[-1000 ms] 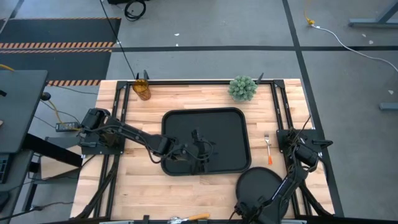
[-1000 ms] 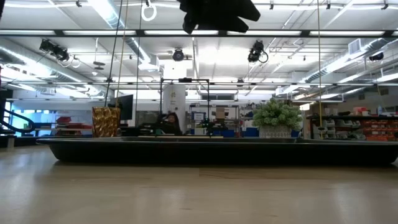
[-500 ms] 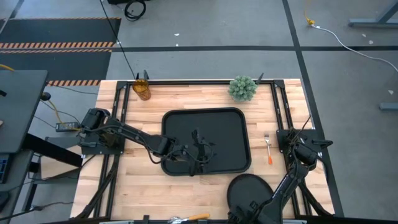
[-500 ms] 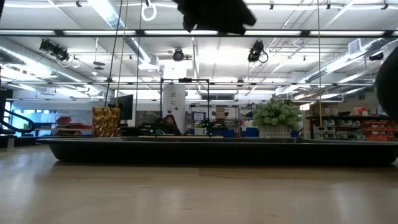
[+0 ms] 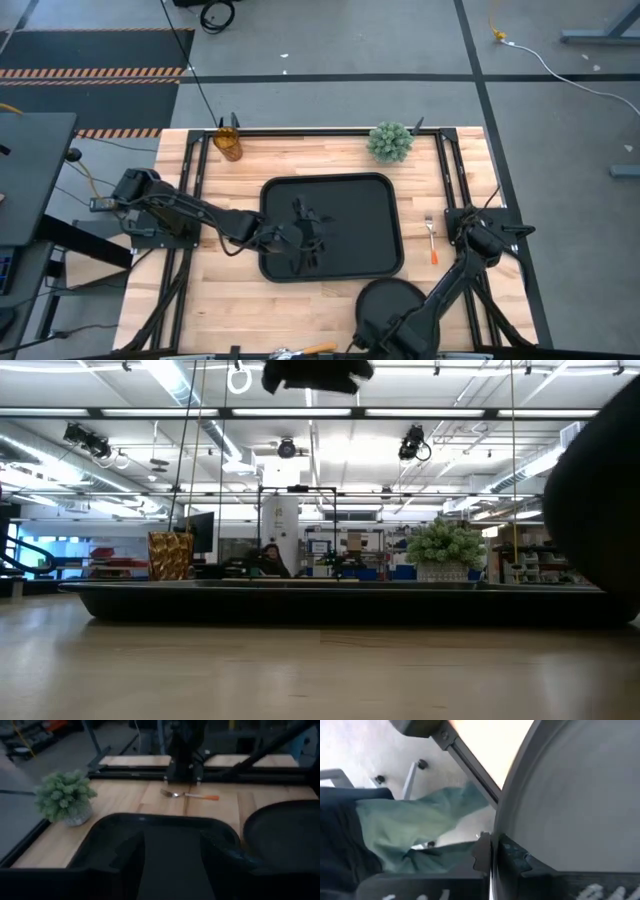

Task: Pick and place plate/cup/fork/spoon on tray
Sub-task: Put the black plate on the black serving tray

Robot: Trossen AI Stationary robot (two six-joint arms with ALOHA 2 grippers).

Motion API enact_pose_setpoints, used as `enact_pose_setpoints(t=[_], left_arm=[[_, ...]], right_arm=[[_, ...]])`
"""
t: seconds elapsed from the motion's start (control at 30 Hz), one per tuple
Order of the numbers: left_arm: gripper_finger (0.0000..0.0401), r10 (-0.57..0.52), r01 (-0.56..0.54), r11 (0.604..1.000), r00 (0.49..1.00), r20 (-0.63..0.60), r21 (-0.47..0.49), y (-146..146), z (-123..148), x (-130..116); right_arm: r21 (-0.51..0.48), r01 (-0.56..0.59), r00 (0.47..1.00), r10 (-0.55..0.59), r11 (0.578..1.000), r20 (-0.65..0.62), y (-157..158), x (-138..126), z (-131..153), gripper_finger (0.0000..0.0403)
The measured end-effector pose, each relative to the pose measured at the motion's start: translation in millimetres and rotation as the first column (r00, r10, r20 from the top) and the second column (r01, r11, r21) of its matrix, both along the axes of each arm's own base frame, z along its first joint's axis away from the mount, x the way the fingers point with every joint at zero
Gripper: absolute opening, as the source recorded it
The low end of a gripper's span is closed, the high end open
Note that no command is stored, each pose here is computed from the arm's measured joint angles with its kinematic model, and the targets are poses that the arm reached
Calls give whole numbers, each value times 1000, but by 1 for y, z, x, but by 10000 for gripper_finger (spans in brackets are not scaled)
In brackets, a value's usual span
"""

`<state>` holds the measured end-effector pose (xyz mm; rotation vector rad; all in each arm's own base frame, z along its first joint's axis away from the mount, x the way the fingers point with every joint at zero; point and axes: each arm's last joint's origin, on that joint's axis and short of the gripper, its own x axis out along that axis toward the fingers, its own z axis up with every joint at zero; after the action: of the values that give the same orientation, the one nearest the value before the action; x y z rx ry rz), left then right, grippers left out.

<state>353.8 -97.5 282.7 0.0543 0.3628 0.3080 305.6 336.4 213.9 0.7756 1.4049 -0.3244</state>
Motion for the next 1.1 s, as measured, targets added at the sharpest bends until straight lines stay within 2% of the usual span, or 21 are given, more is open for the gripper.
enact_pose_setpoints(t=[0.17, 0.33, 0.5, 0.63, 0.83, 1.0, 1.1], left_arm=[[192, 102, -101, 993, 995, -3, 55, 4, -3, -4], [192, 93, -89, 990, 995, -35, 110, 3, -3, -7], [192, 171, -163, 973, 985, -37, 164, 7, 1, -12], [192, 259, -249, 945, 966, -21, 215, 10, 3, -14], [192, 294, -280, 929, 955, -25, 242, 9, 6, -21], [192, 339, -305, 911, 937, -82, 278, 4, -3, -30], [192, 373, -331, 895, 923, -97, 300, 2, -7, -35]], right_arm=[[46, -39, 999, 40, 998, -21, -12, 5, 14, 23], [25, -64, 996, 62, 998, 65, -24, 3, 39, 23], [-124, -13, 981, 36, 992, 189, -42, -4, 65, 20], [-259, 27, 971, 36, 966, 236, -56, -11, 77, 18], [-417, 3, 986, 66, 909, 151, -70, -24, 78, 17], [-524, -97, 991, 132, 846, 30, -84, -28, 76, 17], [-571, -173, 980, 200, 803, -16, -97, -20, 76, 17]])
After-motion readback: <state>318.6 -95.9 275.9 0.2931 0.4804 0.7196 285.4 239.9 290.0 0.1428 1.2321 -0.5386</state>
